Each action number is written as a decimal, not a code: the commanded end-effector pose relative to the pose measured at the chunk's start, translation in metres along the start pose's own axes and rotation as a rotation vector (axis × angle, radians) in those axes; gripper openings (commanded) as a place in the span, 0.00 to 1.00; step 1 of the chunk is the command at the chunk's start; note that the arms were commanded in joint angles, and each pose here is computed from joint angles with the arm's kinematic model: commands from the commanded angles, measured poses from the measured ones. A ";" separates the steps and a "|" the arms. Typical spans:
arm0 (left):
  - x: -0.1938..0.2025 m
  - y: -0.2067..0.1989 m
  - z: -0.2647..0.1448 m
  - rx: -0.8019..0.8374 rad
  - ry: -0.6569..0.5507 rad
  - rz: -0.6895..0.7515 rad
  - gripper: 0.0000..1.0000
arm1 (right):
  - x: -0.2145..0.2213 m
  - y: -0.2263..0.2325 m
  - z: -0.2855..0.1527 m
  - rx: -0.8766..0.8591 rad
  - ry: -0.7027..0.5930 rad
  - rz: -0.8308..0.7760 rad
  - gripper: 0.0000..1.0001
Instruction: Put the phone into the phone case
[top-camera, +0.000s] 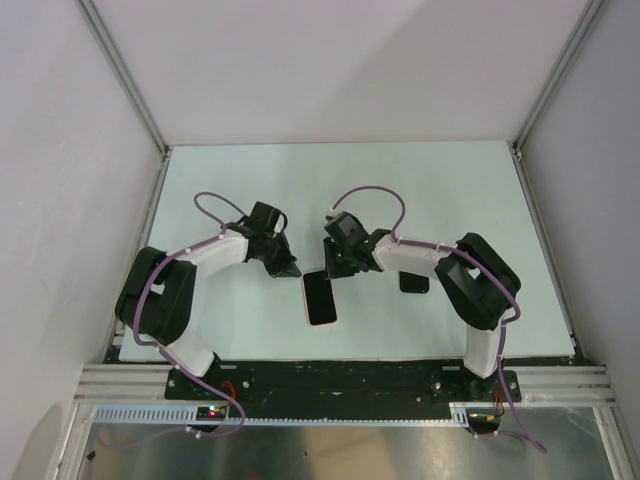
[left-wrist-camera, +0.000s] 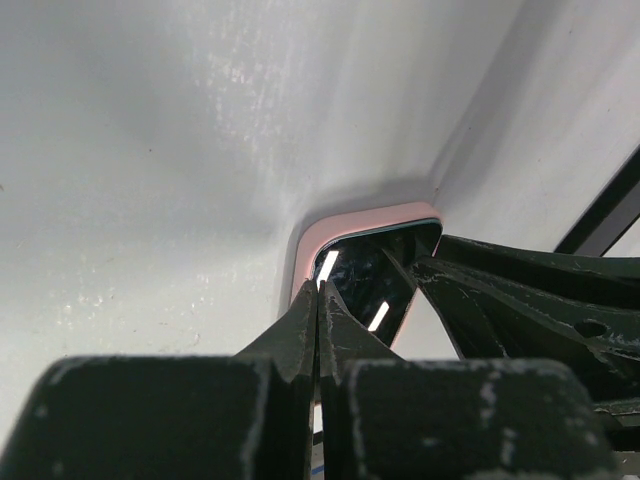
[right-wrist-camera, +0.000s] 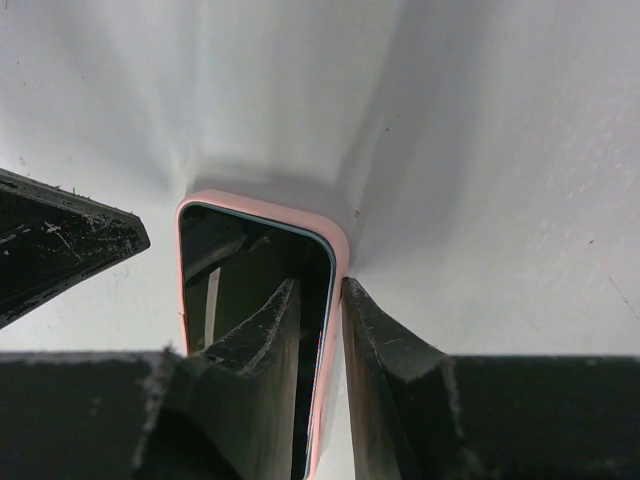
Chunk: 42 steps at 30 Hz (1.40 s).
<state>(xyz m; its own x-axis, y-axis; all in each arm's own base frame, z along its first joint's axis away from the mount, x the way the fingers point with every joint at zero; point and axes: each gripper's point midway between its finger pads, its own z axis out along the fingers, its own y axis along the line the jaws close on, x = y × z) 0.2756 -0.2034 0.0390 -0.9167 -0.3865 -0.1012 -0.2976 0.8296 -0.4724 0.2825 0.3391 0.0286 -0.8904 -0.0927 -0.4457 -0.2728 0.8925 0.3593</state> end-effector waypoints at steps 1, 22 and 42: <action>-0.001 -0.003 -0.006 0.019 -0.012 0.030 0.00 | 0.002 -0.028 0.018 0.135 -0.015 -0.005 0.25; 0.000 -0.002 -0.001 0.007 -0.002 0.027 0.00 | 0.074 -0.059 0.044 0.344 0.121 -0.103 0.16; -0.003 -0.011 -0.008 0.036 -0.017 0.034 0.00 | -0.019 0.005 -0.019 0.029 -0.102 -0.068 0.56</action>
<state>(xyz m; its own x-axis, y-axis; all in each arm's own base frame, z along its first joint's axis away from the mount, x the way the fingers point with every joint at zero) 0.2746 -0.2035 0.0363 -0.9180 -0.3853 -0.0945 -0.3008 0.8314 -0.4671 0.2911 0.3420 0.0279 -0.8334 -0.1180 -0.5399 -0.2888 0.9260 0.2434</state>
